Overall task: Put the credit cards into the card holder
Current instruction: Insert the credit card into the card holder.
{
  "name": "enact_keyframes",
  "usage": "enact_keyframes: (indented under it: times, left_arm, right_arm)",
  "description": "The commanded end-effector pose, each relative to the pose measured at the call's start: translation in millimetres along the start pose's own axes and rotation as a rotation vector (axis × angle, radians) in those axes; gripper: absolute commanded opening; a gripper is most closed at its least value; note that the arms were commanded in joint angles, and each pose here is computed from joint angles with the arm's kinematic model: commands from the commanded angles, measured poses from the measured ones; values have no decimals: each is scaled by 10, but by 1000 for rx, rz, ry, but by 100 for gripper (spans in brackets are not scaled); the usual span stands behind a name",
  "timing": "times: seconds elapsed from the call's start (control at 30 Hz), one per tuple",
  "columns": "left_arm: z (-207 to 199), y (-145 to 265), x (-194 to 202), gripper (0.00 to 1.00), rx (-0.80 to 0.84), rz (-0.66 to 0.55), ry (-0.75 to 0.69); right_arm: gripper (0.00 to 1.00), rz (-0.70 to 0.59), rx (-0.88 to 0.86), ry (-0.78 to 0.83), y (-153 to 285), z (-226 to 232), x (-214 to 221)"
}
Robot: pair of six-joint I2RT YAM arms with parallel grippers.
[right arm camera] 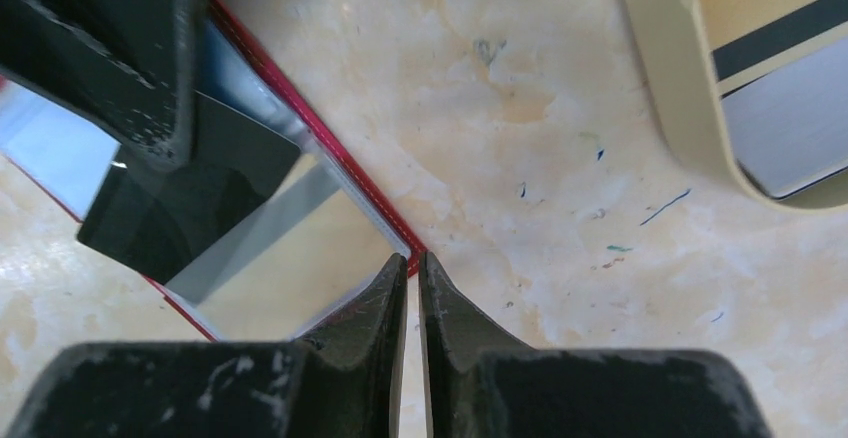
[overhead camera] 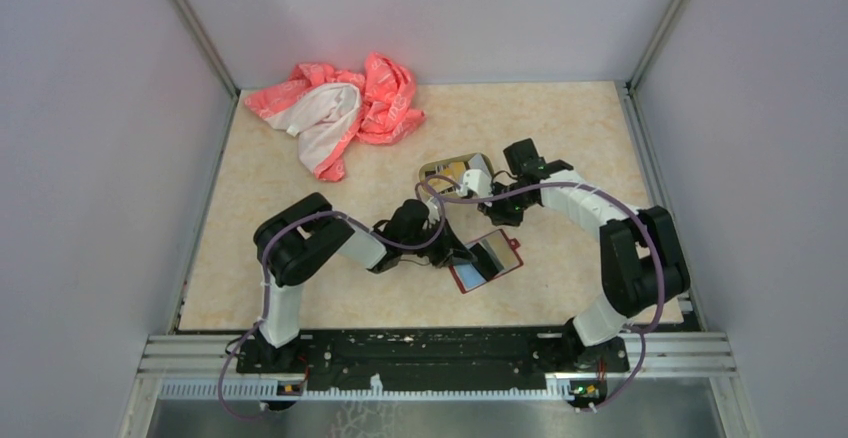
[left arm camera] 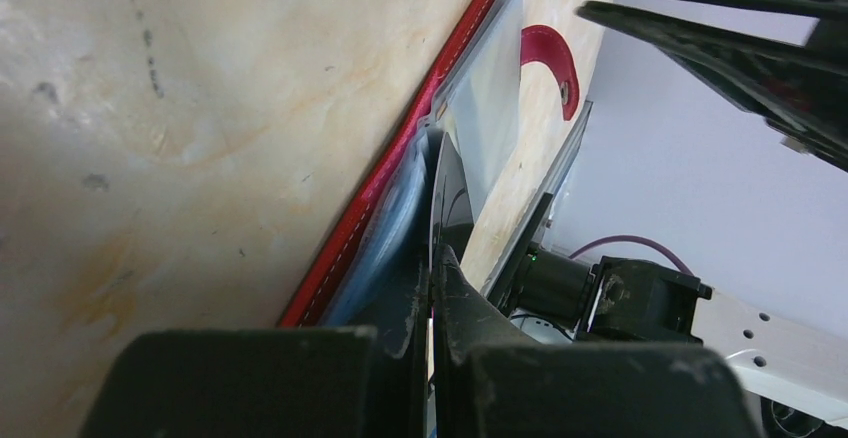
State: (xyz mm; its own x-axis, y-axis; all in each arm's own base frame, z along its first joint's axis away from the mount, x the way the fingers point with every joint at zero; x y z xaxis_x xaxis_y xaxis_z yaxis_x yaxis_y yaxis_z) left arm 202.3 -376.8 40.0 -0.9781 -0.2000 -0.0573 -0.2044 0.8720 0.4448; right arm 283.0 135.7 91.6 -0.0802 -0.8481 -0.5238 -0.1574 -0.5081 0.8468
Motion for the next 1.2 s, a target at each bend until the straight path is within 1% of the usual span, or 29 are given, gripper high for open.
enact_keyframes:
  times: [0.0, 0.17, 0.27, 0.5, 1.17]
  left_arm:
    - [336, -14, 46, 0, -142, 13, 13]
    - [324, -24, 31, 0, -142, 13, 9]
    - [326, -22, 30, 0, -143, 14, 7]
    - [316, -19, 29, 0, -141, 22, 10]
    - [345, -49, 44, 0, -164, 67, 79]
  right_arm:
    - [10, 110, 19, -4, 10, -107, 115]
    - [9, 191, 23, 6, 30, -112, 239]
    - [9, 172, -17, 1, 4, -54, 226]
    - [9, 173, -132, -46, -166, 71, 281]
    - [10, 126, -169, -49, -254, 140, 197]
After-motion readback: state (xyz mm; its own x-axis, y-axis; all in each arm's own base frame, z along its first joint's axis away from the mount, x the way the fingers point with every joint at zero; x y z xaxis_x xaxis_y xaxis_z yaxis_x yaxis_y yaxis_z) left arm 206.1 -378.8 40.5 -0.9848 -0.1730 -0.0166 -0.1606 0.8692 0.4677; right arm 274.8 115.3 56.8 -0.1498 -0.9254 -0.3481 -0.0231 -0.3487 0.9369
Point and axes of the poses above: each gripper's point midway between its finger pads, its own y axis back along the fingers, its own z axis along the line the jaws close on, x = y × z, the point moved 4 cm from there along y, back along the fingers, and after that the axes turned 2 degrees about y, right-handed, at the moved point
